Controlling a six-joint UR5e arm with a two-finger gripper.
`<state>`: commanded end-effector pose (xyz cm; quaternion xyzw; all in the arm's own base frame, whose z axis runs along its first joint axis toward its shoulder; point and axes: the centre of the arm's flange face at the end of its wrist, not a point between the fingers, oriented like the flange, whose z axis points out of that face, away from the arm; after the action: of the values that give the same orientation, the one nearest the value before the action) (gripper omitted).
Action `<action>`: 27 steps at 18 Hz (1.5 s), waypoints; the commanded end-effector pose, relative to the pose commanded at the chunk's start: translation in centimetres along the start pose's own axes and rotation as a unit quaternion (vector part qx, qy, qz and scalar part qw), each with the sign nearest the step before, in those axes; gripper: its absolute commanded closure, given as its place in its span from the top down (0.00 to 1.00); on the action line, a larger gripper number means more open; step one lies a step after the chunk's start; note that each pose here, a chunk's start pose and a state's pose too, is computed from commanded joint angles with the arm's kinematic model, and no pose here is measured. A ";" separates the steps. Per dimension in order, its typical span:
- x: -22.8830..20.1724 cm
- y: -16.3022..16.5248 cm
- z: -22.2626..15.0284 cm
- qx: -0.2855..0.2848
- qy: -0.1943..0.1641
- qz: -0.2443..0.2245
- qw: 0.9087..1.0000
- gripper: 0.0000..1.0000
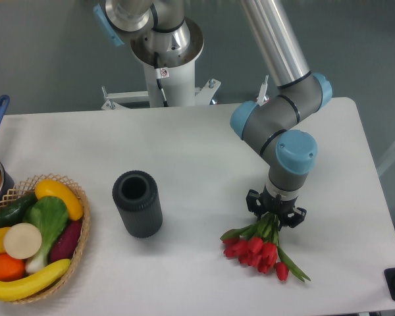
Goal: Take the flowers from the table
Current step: 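Close the gripper around the green tulip stems, then lift the gripped red tulip bouquet up off the table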
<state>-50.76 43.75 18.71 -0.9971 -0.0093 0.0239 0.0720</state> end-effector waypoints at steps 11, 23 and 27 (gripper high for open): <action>-1.0 -1.0 -5.8 0.031 -0.040 -0.003 0.999 0.28; 2.6 -5.3 -25.0 0.282 -0.031 -0.039 0.958 0.29; 3.8 -4.8 -28.9 0.328 -0.018 -0.056 0.943 0.29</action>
<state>-45.67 44.40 47.75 -0.9157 -0.0582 0.0394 0.3957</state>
